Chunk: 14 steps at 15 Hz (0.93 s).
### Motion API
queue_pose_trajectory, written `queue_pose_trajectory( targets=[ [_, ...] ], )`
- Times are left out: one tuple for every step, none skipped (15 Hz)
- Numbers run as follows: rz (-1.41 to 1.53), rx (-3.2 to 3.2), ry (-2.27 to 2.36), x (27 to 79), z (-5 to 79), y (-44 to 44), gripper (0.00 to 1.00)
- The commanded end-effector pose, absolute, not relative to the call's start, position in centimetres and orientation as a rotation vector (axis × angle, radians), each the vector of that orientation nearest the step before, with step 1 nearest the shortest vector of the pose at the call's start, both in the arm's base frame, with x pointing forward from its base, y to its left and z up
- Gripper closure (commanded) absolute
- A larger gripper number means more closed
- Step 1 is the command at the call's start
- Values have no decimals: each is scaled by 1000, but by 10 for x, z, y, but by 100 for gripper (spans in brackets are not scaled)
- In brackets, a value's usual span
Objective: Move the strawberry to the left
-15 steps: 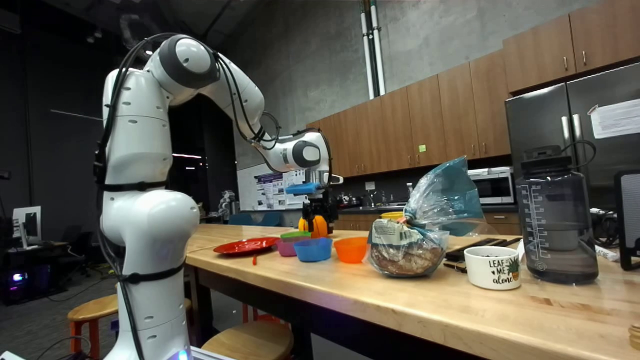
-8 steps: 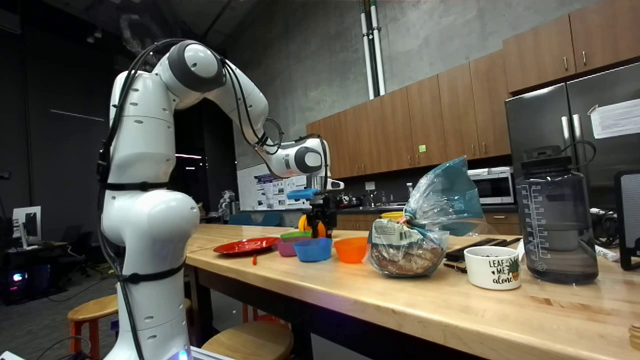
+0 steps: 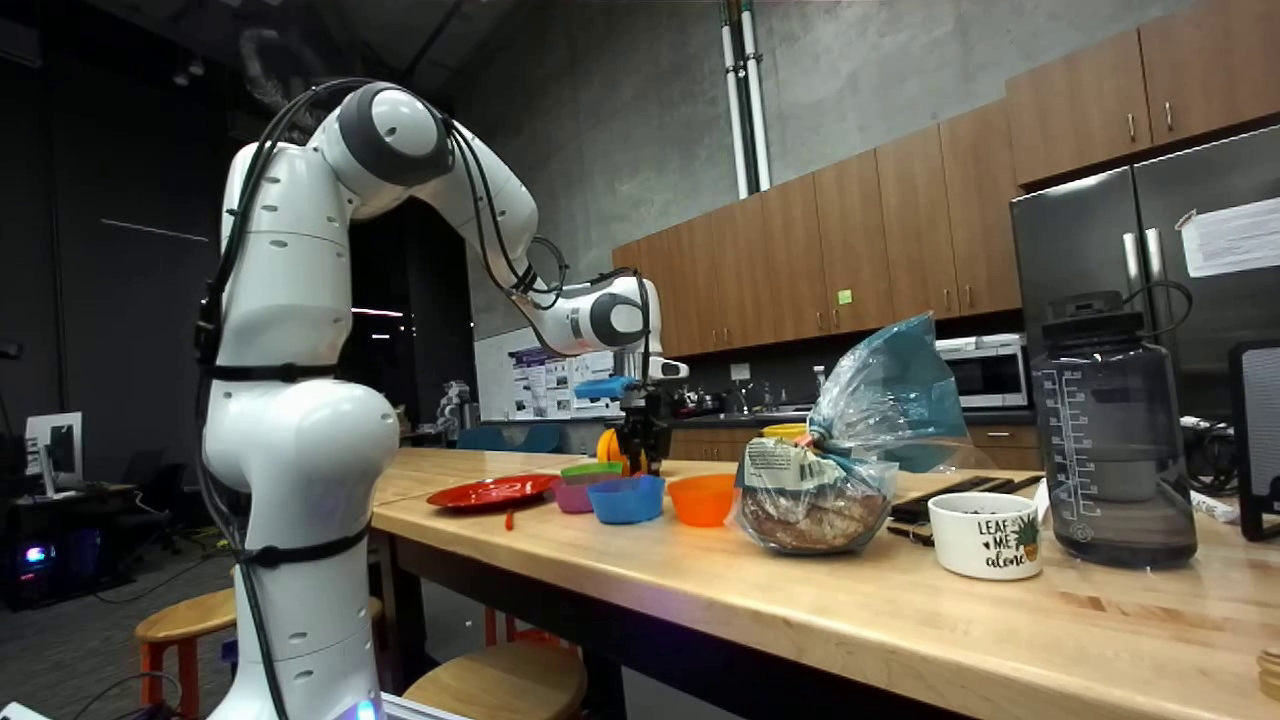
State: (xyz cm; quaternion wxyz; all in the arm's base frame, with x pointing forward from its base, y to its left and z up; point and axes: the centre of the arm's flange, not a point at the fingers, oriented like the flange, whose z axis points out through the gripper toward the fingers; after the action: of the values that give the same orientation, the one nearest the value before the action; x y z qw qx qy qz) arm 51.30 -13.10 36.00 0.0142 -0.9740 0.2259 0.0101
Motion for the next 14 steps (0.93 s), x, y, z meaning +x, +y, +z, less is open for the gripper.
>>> queue_pose_trajectory(
  targets=[
    [12,-3036,742,517,372,-130,75],
    [-5,-3039,746,517,378,-130,75],
    [-20,-3039,742,517,384,-130,75],
    [-33,-3042,741,519,389,-129,75],
    [-44,-3039,722,520,395,-128,75],
    [-56,-3041,706,521,402,-125,75],
    [-70,-3047,692,522,409,-121,75],
    [-80,-3048,660,522,419,-116,75],
    [-83,-3048,631,521,428,-111,75],
    [-84,-3048,584,521,438,-103,75],
    [-80,-3047,533,520,446,-94,75],
    [-83,-3057,489,519,454,-84,75],
    [-83,-3063,450,518,462,-76,75],
    [-86,-3062,396,517,468,-67,75]
  ],
)
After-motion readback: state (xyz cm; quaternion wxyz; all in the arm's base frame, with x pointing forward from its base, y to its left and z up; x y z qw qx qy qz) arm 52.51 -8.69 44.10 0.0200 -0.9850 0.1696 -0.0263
